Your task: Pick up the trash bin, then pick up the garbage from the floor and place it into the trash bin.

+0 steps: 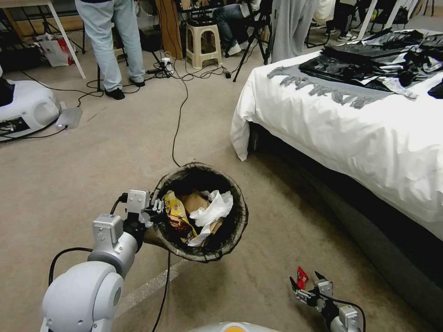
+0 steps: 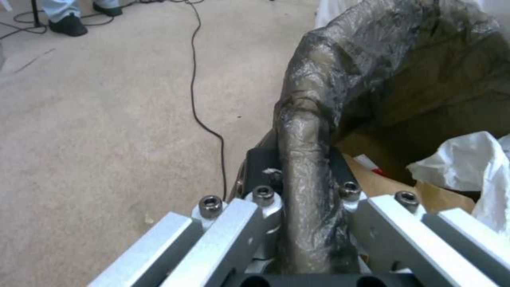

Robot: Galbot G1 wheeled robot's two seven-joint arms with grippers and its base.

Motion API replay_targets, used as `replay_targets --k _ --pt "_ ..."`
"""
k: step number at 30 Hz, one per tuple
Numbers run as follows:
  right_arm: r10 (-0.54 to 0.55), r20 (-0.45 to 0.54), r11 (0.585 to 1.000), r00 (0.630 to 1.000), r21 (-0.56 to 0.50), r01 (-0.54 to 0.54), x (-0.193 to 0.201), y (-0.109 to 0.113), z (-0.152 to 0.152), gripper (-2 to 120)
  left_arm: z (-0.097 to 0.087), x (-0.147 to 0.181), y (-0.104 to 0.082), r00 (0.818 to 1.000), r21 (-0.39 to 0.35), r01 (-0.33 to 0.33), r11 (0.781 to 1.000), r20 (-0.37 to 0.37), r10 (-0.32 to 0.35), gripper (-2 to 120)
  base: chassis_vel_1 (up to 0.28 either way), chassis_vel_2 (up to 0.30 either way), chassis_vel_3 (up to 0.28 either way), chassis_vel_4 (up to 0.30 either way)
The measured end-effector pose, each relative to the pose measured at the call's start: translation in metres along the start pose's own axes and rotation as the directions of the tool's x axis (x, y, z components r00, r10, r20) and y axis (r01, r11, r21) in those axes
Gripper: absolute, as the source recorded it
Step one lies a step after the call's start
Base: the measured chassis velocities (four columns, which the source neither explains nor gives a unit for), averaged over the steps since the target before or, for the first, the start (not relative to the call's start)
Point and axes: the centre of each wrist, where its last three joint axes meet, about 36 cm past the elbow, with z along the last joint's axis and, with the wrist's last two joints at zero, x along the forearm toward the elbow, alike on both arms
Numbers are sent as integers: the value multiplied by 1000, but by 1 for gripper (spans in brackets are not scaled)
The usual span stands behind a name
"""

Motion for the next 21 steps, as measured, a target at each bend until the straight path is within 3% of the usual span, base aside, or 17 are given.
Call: replay_targets --k 21 --pt "-15 -6 1000 1000 12 15 -21 -7 49 100 -2 3 -1 1000 -5 0 1000 2 0 3 0 0 0 0"
